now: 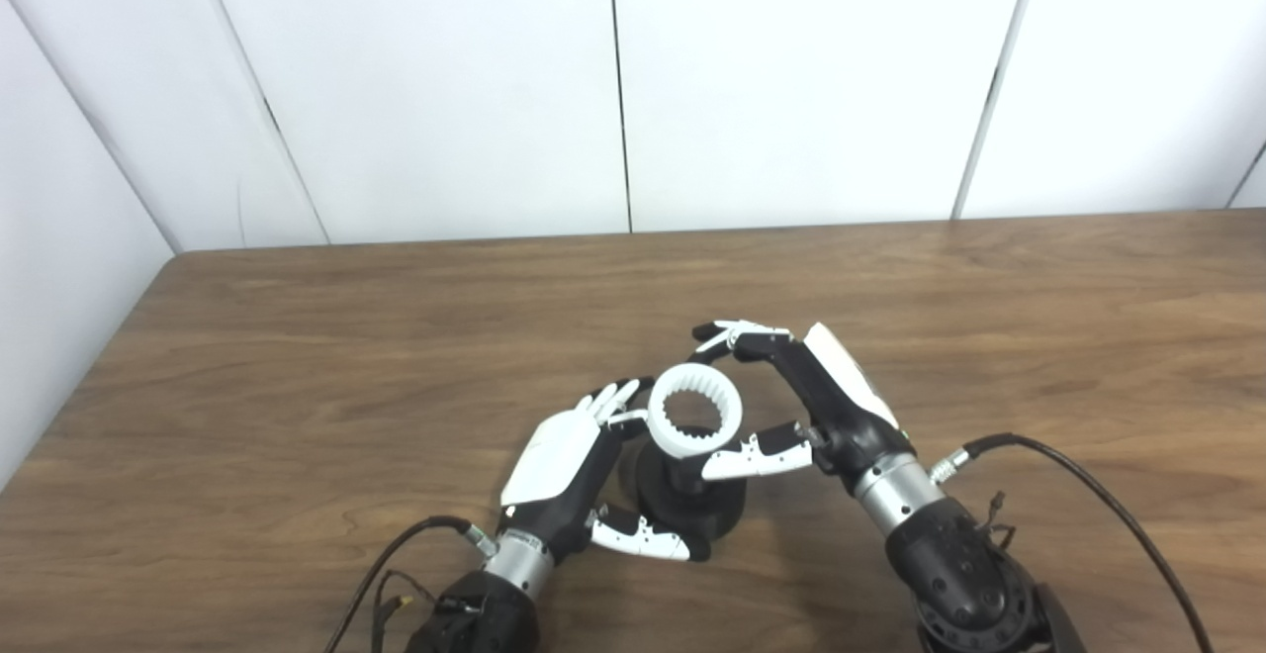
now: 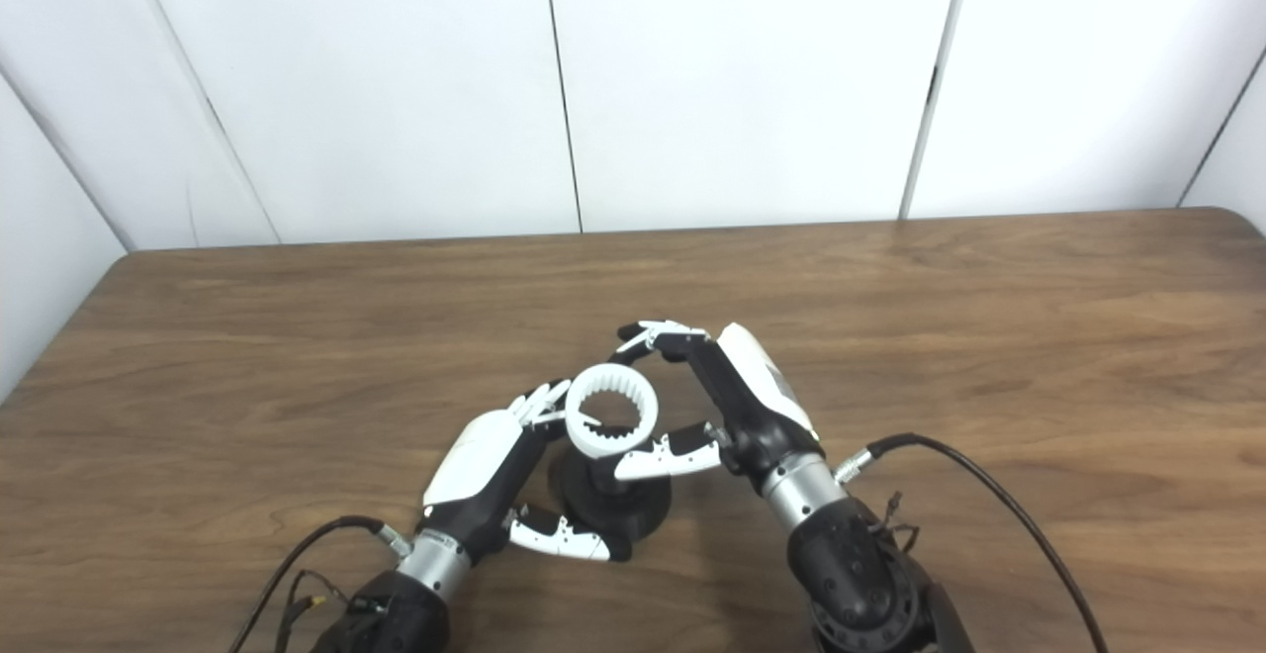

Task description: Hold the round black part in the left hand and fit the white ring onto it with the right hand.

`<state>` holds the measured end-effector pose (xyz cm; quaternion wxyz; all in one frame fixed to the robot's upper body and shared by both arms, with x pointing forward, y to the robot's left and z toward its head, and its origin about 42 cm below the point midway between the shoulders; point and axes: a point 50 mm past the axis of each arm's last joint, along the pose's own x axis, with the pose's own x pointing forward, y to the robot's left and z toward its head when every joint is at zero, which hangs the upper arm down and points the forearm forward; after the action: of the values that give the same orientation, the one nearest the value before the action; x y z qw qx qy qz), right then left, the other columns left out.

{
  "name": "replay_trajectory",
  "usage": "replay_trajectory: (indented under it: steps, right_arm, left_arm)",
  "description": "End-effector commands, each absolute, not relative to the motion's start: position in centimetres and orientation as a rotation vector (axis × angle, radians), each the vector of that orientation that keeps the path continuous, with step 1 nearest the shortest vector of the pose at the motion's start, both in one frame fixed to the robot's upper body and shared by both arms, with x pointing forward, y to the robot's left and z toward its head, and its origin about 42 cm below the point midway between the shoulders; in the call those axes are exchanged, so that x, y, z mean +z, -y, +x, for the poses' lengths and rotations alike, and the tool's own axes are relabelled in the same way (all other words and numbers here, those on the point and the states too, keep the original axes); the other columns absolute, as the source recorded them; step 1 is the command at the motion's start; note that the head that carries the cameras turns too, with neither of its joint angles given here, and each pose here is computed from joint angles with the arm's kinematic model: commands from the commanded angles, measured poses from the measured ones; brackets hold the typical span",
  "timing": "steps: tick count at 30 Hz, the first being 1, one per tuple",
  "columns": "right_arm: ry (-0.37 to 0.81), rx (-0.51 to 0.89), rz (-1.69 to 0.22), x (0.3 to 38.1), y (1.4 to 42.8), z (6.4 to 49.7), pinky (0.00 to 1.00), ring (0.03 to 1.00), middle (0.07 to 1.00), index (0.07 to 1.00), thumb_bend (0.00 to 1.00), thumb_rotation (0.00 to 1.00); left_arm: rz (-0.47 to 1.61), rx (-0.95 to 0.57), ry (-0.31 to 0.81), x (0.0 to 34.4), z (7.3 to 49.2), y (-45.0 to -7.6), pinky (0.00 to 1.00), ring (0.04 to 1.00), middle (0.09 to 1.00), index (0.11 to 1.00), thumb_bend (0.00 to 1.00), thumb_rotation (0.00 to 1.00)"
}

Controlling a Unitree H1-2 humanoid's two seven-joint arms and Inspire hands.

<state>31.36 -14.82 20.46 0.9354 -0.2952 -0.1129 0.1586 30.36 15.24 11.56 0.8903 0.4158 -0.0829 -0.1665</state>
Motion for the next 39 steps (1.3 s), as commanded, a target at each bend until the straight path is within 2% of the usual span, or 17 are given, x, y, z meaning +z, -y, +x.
replay_trajectory:
  steps: [1, 17, 26, 39]
  right_arm:
    - [0.279, 0.331, -0.611, 21.5, 14.6, 31.6, 0.82, 0.891, 0.82, 0.48, 0.52, 0.14]
    - [0.242, 0.347, -0.649, 20.0, 15.0, 31.2, 0.93, 0.894, 0.813, 0.48, 0.52, 0.15]
    - [0.21, 0.355, -0.641, 19.0, 14.8, 31.4, 0.86, 0.892, 0.824, 0.48, 0.52, 0.14]
    - [0.193, 0.348, -0.629, 18.1, 14.3, 32.0, 0.86, 0.892, 0.825, 0.48, 0.52, 0.14]
  left_arm:
    - [0.919, -0.376, 0.156, 11.2, 30.3, -14.8, 0.99, 0.991, 0.971, 0.609, 0.93, 0.31]
    - [0.919, -0.377, 0.15, 11.4, 30.4, -14.8, 1.0, 0.996, 0.974, 0.608, 0.93, 0.3]
    - [0.918, -0.376, 0.157, 11.6, 30.5, -14.7, 1.0, 0.992, 0.972, 0.605, 0.93, 0.3]
    - [0.914, -0.373, 0.158, 11.7, 30.4, -14.6, 1.0, 0.991, 0.969, 0.603, 0.93, 0.29]
